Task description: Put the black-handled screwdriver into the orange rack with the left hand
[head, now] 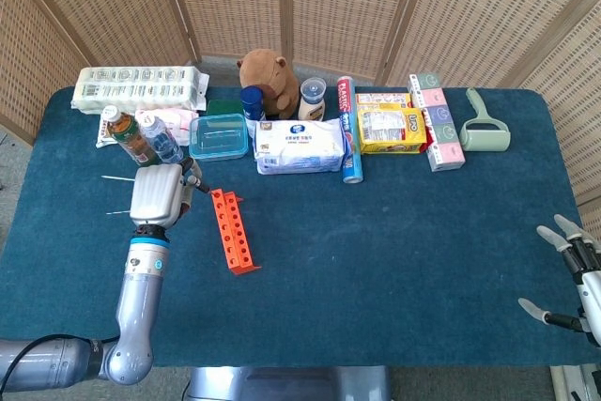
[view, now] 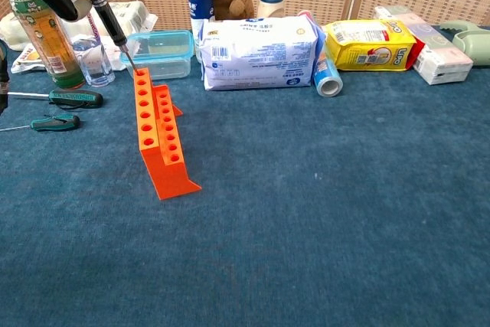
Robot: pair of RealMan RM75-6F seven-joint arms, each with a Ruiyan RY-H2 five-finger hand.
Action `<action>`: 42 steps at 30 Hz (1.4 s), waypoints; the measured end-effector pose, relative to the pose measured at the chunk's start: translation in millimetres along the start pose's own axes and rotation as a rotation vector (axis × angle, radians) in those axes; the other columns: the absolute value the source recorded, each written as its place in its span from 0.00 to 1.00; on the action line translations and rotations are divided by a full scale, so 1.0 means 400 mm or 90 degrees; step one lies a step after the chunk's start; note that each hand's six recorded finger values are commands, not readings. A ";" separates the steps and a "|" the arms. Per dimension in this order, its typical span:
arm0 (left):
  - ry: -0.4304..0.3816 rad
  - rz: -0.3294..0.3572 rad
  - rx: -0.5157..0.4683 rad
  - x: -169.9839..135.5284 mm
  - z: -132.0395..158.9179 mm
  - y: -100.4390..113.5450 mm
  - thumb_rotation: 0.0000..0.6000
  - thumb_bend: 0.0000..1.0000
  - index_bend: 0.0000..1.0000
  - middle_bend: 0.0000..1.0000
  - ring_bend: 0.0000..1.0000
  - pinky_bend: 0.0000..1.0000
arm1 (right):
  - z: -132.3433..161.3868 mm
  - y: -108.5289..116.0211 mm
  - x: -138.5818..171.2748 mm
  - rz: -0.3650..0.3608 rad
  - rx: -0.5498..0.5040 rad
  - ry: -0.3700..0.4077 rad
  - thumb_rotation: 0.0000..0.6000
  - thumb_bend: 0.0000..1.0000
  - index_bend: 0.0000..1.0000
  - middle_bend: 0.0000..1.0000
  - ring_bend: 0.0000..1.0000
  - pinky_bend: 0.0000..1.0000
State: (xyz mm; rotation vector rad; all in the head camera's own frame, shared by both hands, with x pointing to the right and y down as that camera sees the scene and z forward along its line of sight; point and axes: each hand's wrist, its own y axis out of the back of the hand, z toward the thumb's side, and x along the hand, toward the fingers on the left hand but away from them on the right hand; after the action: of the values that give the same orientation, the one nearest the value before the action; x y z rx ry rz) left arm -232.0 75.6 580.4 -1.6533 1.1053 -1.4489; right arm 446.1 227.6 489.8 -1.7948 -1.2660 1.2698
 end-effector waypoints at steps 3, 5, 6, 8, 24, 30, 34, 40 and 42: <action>0.005 -0.005 0.000 0.003 0.001 -0.005 1.00 0.48 0.50 1.00 1.00 1.00 | 0.000 0.000 0.000 0.000 0.001 0.000 1.00 0.03 0.13 0.01 0.00 0.00; 0.007 -0.006 0.001 0.006 0.002 -0.006 1.00 0.48 0.50 1.00 1.00 1.00 | -0.001 0.000 0.000 0.000 0.000 -0.001 1.00 0.03 0.13 0.01 0.00 0.00; 0.008 -0.007 0.002 0.008 0.004 -0.005 1.00 0.48 0.50 1.00 1.00 1.00 | -0.001 0.000 -0.001 0.000 0.000 -0.001 1.00 0.03 0.13 0.01 0.00 0.00; 0.009 -0.006 0.002 0.009 0.006 -0.005 1.00 0.48 0.50 1.00 1.00 1.00 | -0.001 0.001 -0.001 -0.001 0.000 -0.001 1.00 0.03 0.13 0.01 0.00 0.00; 0.027 -0.023 0.017 0.019 0.014 -0.031 1.00 0.48 0.50 1.00 1.00 1.00 | -0.002 0.000 -0.002 0.002 0.000 -0.001 1.00 0.03 0.13 0.01 0.00 0.00; 0.036 -0.034 0.026 0.025 0.015 -0.050 1.00 0.48 0.50 1.00 1.00 1.00 | -0.003 0.001 -0.003 0.002 -0.002 -0.002 1.00 0.03 0.13 0.01 0.00 0.00; 0.036 -0.031 0.028 0.027 0.014 -0.053 1.00 0.48 0.50 1.00 1.00 1.00 | -0.003 0.002 -0.003 0.002 -0.004 -0.001 1.00 0.03 0.13 0.01 0.00 0.00; 0.033 -0.035 0.030 0.027 0.016 -0.062 1.00 0.48 0.50 1.00 1.00 1.00 | -0.005 0.004 -0.004 0.001 -0.005 -0.003 1.00 0.03 0.13 0.01 0.00 0.00; 0.033 -0.035 0.030 0.028 0.017 -0.064 1.00 0.48 0.50 1.00 1.00 1.00 | -0.005 0.004 -0.004 0.002 -0.005 -0.003 1.00 0.03 0.13 0.01 0.00 0.00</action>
State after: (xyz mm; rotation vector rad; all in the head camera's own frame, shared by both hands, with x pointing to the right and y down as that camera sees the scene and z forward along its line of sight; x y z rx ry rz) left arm -220.9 76.0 607.0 -1.6336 1.0535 -1.5495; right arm 448.4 225.6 489.9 -1.8010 -1.2734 1.2721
